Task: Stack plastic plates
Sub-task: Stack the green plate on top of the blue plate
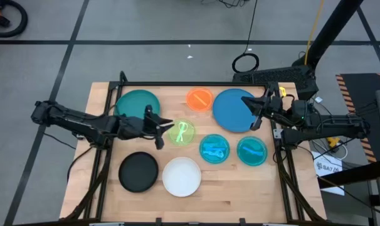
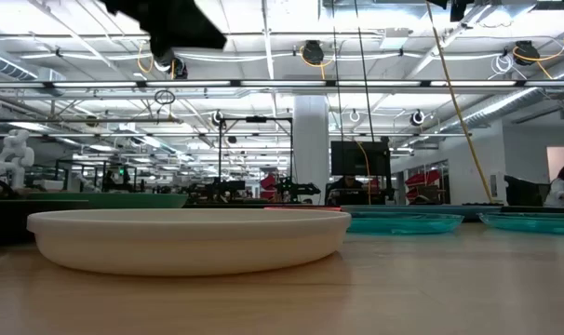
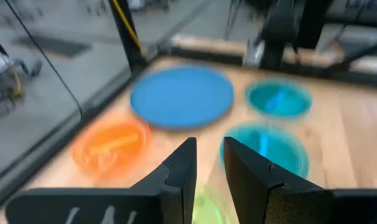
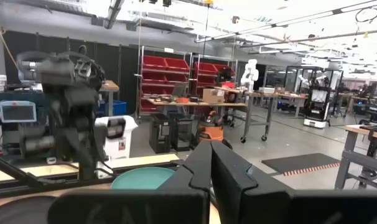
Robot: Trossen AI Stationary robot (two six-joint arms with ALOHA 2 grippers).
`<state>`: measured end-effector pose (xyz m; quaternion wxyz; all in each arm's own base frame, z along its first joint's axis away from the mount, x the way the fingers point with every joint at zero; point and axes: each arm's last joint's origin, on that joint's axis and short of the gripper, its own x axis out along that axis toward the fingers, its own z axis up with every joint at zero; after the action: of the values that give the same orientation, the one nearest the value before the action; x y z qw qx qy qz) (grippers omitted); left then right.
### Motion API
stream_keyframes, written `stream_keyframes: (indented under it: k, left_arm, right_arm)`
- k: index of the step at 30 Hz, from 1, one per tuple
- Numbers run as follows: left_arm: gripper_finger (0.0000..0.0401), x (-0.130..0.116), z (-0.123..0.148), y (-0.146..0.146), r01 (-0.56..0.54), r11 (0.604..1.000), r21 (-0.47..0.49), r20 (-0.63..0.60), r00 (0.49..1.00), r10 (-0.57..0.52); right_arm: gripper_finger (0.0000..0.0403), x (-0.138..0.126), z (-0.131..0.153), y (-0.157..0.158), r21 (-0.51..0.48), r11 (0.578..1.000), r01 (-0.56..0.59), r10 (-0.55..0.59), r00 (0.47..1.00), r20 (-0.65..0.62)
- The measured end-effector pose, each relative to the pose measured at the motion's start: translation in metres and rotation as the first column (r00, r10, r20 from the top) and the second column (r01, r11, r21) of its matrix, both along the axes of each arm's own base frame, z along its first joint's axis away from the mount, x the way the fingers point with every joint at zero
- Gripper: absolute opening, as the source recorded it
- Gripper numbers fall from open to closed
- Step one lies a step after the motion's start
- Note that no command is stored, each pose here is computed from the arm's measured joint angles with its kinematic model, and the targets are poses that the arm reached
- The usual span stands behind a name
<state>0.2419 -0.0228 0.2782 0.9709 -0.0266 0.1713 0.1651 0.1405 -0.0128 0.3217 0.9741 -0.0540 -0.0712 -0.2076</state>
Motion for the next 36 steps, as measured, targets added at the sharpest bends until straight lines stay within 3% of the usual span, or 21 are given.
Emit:
stream_keyframes:
  k: [6,10,16,22,25,29,32,36]
  left_arm:
    - [0.0088,0.026,-0.035,0.014,0.046,0.99,-0.133,-0.133,0.989,-0.064]
    - [0.0088,0.033,-0.055,0.024,0.014,0.987,-0.158,-0.225,0.973,-0.05]
    - [0.0088,0.027,-0.069,0.026,-0.033,0.982,-0.184,-0.358,0.933,-0.036]
    - [0.0088,0.011,-0.079,0.033,-0.196,0.948,-0.251,-0.508,0.86,0.044]
    - [0.0088,0.01,-0.08,0.034,-0.207,0.938,-0.277,-0.513,0.857,0.038]
    - [0.0088,0.01,-0.077,0.032,-0.17,0.918,-0.359,-0.53,0.847,-0.05]
    - [0.0088,0.013,-0.061,0.027,-0.138,0.899,-0.416,-0.549,0.826,-0.127]
    - [0.0088,0.019,-0.033,0.018,-0.077,0.907,-0.413,-0.539,0.824,-0.176]
  right_arm:
    - [0.0002,0.0,0.0,0.0,-0.002,1.0,-0.003,0.003,1.0,-0.001]
    - [0.0002,0.0,0.0,0.0,-0.003,1.0,-0.003,0.003,1.0,-0.001]
    - [0.0002,0.0,0.0,0.0,-0.019,1.0,0.0,0.0,1.0,-0.009]
    - [0.0002,0.0,0.0,0.0,-0.022,1.0,0.0,0.0,1.0,-0.011]
    - [0.0002,0.0,0.0,0.0,-0.022,1.0,0.0,0.0,1.0,-0.011]
    - [0.0002,0.0,0.0,0.0,-0.022,1.0,0.0,0.0,1.0,-0.01]
    - [0.0002,0.0,0.0,0.0,-0.023,1.0,0.0,0.0,1.0,-0.01]
    - [0.0002,0.0,0.0,0.0,-0.023,1.0,0.0,0.0,1.0,-0.01]
